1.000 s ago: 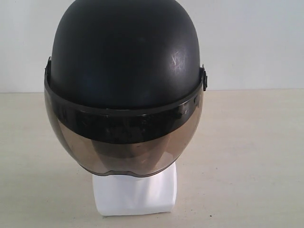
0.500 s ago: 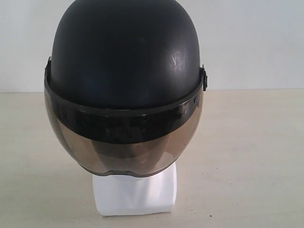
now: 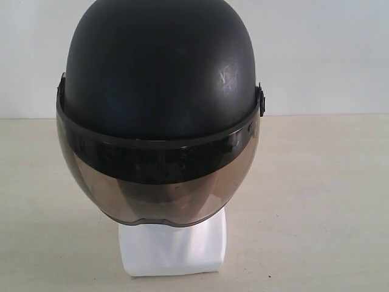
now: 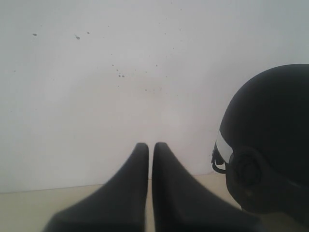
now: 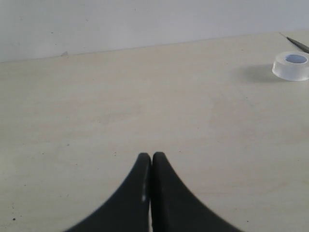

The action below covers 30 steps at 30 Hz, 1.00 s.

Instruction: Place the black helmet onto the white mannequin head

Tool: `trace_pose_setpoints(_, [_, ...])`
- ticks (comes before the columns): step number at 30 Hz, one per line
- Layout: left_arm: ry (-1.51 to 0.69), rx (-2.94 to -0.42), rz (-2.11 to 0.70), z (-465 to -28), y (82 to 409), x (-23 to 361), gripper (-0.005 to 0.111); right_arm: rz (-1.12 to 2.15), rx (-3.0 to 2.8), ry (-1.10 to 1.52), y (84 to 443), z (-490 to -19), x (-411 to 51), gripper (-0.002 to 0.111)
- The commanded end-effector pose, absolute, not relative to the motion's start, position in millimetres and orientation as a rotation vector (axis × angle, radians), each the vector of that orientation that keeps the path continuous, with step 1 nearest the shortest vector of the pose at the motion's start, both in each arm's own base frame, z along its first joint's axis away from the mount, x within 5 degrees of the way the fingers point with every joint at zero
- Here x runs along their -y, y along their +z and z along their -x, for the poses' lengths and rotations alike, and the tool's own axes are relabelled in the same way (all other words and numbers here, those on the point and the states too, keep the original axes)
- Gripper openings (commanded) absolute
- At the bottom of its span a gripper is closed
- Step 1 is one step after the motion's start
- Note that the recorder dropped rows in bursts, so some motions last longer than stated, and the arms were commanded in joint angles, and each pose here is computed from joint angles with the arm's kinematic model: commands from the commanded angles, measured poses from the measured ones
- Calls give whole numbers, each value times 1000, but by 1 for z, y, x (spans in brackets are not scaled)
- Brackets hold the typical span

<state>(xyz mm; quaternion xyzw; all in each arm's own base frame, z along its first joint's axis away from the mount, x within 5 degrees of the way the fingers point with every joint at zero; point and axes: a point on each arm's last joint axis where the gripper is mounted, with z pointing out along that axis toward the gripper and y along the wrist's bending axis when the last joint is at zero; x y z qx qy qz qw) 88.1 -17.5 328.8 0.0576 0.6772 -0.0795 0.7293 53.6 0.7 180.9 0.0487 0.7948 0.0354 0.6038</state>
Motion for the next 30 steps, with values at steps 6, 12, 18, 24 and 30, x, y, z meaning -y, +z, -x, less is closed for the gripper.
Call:
trace_pose_setpoints(6, [-185,-1327,-133,-48,327,22,4,-116,-1829,82,182,-53,-1,0])
trace_pose_setpoints(12, [-609,-1147,211,-23,333,20,4,-116,-1829,82,182,-53,-1,0])
trace_pose_setpoints(18, [-761,-999,319,-15,342,15,4,-116,-1829,82,182,-53,-1,0])
trace_pose_setpoints(24, [59,-1083,23,-24,326,2,4,-116,-1829,82,182,-53,-1,0])
trace_pose_setpoints(30, [89,-1274,70,-39,290,-4,4,-116,-1829,82,182,-53,-1,0])
